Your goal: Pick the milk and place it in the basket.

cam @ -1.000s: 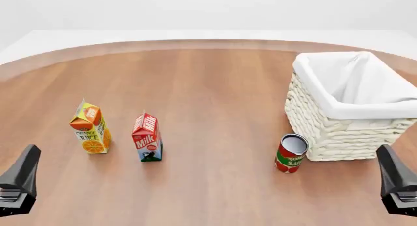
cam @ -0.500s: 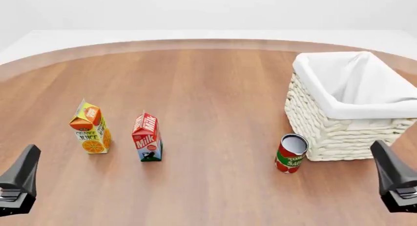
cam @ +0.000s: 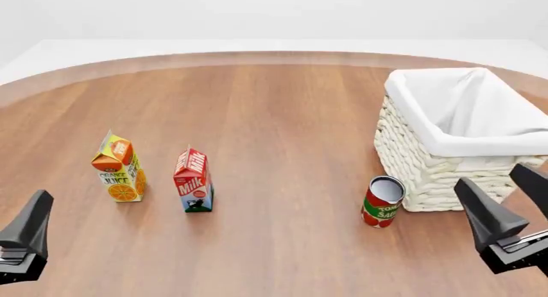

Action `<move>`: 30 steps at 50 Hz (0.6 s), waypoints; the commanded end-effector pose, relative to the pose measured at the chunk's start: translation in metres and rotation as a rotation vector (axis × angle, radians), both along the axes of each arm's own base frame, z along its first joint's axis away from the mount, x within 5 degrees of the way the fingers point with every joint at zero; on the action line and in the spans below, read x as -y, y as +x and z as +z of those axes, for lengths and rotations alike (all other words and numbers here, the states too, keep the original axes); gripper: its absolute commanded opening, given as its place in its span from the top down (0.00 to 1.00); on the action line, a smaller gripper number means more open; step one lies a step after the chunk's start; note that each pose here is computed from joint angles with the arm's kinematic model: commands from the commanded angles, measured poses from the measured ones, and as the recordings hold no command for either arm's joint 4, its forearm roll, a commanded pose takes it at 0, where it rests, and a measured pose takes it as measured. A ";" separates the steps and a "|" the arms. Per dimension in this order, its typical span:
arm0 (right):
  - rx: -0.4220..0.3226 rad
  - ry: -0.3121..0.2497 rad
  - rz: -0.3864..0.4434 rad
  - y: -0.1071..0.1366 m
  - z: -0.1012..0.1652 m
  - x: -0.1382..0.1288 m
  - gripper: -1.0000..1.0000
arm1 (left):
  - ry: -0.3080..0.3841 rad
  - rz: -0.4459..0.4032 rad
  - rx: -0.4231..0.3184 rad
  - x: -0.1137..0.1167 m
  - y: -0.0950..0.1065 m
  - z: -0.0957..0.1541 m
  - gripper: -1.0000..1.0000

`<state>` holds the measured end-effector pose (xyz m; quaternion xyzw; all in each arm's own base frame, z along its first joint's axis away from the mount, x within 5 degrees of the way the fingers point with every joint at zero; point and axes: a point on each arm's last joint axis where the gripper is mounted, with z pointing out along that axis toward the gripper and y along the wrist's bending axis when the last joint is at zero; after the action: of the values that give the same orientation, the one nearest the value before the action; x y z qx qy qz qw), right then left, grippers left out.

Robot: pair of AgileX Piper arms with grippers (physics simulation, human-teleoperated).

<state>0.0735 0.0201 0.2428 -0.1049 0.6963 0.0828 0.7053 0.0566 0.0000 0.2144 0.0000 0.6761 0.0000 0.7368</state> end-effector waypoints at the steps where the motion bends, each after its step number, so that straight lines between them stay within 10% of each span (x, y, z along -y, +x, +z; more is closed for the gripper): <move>1: -0.017 0.004 0.081 0.005 0.006 -0.008 0.00 | 0.000 0.000 0.000 0.000 0.000 0.000 0.00; 30: -0.060 -0.040 0.283 0.041 0.026 -0.050 0.00 | 0.000 0.000 0.000 0.000 0.000 0.000 0.00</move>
<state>0.1005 0.0530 0.2617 -0.1891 0.6964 0.1510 0.6756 0.0566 0.0000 0.2144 0.0000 0.6761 0.0000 0.7368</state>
